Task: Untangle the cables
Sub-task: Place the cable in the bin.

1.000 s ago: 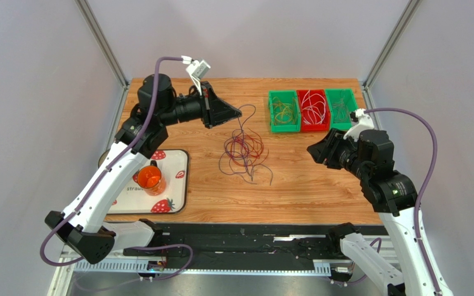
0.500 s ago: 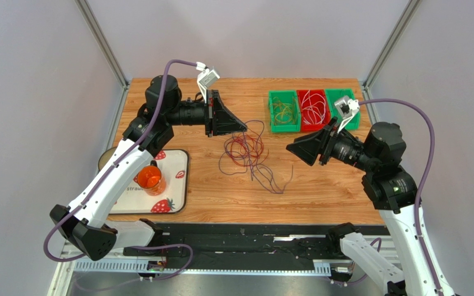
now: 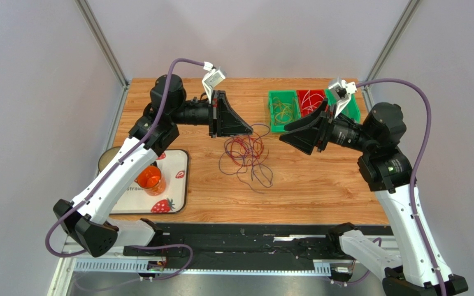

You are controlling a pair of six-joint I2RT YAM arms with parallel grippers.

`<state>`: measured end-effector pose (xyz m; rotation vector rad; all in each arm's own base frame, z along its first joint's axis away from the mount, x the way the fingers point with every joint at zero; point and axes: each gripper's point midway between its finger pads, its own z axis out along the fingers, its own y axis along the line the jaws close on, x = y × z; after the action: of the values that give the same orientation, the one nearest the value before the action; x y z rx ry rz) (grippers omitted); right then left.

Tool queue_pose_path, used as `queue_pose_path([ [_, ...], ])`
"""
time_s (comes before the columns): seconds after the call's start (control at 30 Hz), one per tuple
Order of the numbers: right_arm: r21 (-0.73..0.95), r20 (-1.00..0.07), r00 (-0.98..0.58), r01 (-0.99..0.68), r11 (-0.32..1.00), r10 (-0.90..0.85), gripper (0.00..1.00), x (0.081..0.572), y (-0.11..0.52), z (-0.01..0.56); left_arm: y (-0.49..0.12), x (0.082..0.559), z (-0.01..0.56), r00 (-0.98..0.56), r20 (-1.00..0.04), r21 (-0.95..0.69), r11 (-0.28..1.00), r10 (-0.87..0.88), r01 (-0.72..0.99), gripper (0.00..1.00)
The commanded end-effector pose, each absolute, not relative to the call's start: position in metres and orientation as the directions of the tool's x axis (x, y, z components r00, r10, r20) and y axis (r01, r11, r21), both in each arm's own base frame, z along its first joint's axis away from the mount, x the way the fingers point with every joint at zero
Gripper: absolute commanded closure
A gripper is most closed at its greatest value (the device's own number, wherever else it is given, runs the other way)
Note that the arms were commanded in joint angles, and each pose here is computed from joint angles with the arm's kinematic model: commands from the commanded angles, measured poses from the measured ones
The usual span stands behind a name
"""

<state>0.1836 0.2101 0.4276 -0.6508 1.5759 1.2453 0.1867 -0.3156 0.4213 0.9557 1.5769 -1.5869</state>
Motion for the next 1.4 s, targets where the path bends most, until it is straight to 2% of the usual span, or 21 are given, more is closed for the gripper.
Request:
queue_pose_path([
  [0.0,0.324,-0.944,-0.292,-0.91,0.259,0.154,0.44,0.176,0.216,0.453,-0.319,0.183,0.445,-0.429,-0.903,-0.427,-0.071,-0.01,0.901,1.0],
  [0.63,0.284,-0.959,-0.27,-0.925,0.253,0.091,0.44,0.197,0.236,0.447,-0.329,0.182,0.45,-0.434,-0.901,-0.431,-0.097,-0.003,0.897,1.0],
  [0.7,0.285,-0.959,-0.273,-0.926,0.246,0.082,0.49,0.196,0.239,0.444,-0.329,0.182,0.45,-0.435,-0.9,-0.433,-0.097,-0.003,0.896,1.0],
  [0.8,0.282,-0.959,-0.272,-0.929,0.239,0.073,0.63,0.194,0.242,0.442,-0.33,0.183,0.45,-0.435,-0.9,-0.433,-0.098,-0.003,0.896,1.0],
  [0.9,0.279,-0.96,-0.27,-0.929,0.245,0.07,0.85,0.195,0.243,0.441,-0.33,0.183,0.45,-0.435,-0.9,-0.433,-0.097,-0.004,0.896,1.0],
  [0.93,0.276,-0.961,-0.267,-0.928,0.251,0.071,1.0,0.195,0.243,0.441,-0.33,0.184,0.45,-0.434,-0.901,-0.432,-0.094,-0.005,0.897,1.0],
  [1.0,0.273,-0.962,-0.261,-0.924,0.268,0.079,1.0,0.197,0.242,0.443,-0.33,0.184,0.448,-0.441,-0.897,-0.44,-0.087,0.0,0.894,1.0],
  [1.03,0.272,-0.962,-0.254,-0.913,0.304,0.097,1.0,0.199,0.238,0.448,-0.329,0.187,0.442,-0.439,-0.898,-0.439,-0.057,0.009,0.897,0.96],
  [1.07,0.266,-0.964,-0.244,-0.909,0.321,0.106,1.0,0.201,0.237,0.453,-0.329,0.191,0.439,-0.439,-0.898,-0.439,-0.023,0.009,0.898,0.86],
  [1.1,0.275,-0.961,-0.248,-0.885,0.377,0.118,1.0,0.21,0.233,0.452,-0.328,0.193,0.435,-0.44,-0.898,-0.44,0.0,0.015,0.898,0.59],
  [1.17,0.268,-0.963,-0.233,-0.86,0.435,0.135,1.0,0.217,0.227,0.458,-0.322,0.197,0.426,-0.436,-0.9,-0.433,0.075,0.02,0.898,0.4],
  [1.2,0.275,-0.962,-0.235,-0.828,0.488,0.142,1.0,0.226,0.222,0.456,-0.32,0.199,0.416,-0.445,-0.895,-0.44,0.104,0.028,0.892,0.24],
  [1.3,0.264,-0.965,-0.216,-0.763,0.59,0.152,1.0,0.241,0.208,0.458,-0.304,0.197,0.405,-0.437,-0.899,-0.424,0.201,0.022,0.883,0.15],
  [1.37,0.255,-0.967,-0.213,-0.723,0.642,0.144,1.0,0.249,0.201,0.454,-0.294,0.199,0.386,-0.462,-0.886,-0.433,0.283,0.043,0.856,0.14],
])
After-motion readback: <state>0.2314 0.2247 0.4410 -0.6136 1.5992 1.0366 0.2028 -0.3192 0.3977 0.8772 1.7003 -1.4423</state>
